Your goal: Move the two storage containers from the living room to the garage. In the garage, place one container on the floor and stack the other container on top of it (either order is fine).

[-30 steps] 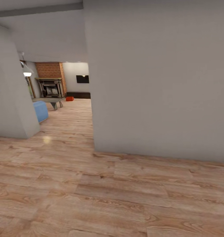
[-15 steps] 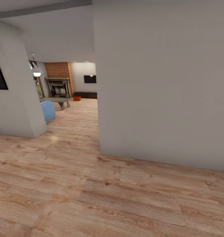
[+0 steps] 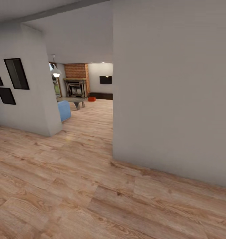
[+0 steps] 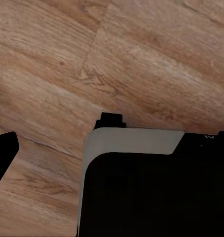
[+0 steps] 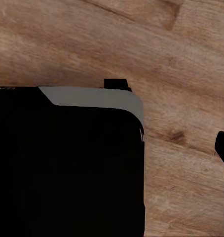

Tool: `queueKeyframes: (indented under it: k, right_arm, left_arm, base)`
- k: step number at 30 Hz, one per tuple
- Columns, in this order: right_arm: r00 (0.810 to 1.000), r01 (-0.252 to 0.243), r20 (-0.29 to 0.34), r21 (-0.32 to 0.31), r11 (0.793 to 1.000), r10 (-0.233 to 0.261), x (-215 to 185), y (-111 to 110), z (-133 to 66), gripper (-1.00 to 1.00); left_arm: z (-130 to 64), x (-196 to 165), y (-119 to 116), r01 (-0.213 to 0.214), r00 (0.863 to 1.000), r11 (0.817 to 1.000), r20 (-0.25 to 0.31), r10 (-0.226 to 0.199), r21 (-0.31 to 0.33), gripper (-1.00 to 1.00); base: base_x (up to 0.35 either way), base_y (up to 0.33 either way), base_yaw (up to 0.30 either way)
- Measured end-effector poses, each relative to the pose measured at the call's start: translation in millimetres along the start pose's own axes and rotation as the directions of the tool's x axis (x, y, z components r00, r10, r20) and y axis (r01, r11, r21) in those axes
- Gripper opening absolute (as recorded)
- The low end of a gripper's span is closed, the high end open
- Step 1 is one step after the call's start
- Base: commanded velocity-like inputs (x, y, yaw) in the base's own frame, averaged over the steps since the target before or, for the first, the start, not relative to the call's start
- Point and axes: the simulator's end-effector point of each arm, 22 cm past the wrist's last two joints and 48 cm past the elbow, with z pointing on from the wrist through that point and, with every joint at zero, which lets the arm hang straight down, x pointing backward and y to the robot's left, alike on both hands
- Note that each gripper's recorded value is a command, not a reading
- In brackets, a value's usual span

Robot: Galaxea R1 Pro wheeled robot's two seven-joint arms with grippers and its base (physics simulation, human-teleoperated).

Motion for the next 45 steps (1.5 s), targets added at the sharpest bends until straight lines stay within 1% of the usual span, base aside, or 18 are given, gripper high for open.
queueKeyframes:
  k: [45]
  right_arm:
    - [1.0, 0.0, 0.0, 0.0, 1.0, 0.0, 0.1, 0.6, 0.0, 1.0]
  left_arm:
    - [0.0, -0.2, 0.0, 0.0, 1.0, 1.0, 0.001, 0.0, 0.0, 1.0]
  base:
    - [0.315, 0.0, 0.269]
